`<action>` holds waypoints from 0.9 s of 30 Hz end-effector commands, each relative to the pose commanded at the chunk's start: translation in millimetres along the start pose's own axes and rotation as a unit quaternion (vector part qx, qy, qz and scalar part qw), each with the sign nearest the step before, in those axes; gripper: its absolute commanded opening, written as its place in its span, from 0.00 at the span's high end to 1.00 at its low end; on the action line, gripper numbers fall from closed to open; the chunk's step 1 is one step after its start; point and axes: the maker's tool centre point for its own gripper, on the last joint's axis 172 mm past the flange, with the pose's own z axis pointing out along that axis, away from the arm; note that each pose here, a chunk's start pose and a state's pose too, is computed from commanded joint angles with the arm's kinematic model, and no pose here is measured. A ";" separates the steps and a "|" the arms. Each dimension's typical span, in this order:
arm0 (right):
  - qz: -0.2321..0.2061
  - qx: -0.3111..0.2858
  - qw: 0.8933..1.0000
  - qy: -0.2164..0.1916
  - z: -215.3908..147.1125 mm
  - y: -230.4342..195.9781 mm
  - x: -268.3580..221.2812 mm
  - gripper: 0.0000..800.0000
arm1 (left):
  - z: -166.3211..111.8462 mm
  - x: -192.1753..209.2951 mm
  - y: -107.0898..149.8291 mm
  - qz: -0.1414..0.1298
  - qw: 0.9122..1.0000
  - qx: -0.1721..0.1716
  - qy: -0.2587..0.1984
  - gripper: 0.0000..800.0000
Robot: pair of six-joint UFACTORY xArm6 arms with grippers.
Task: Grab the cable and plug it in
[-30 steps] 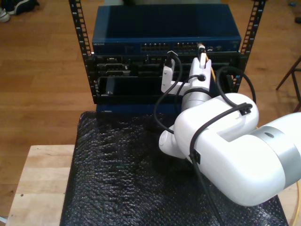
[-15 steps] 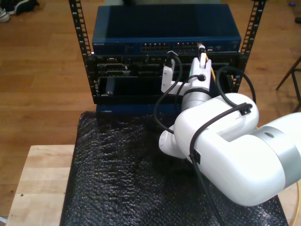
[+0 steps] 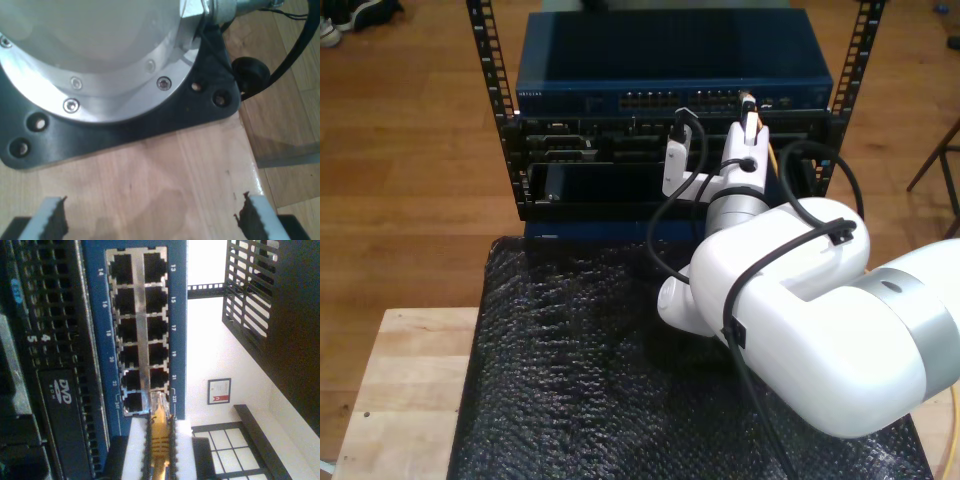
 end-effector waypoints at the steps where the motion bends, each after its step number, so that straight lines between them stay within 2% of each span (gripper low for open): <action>1: -0.001 0.000 1.000 0.000 0.0 0.0 0.0 1.00 | -0.3 -0.2 0.0 0.000 1.000 0.000 -0.001 0.00; 27: 0.003 0.012 1.000 0.004 4.1 -5.2 2.7 1.00 | 0.0 0.0 0.0 0.000 1.000 0.000 0.000 0.00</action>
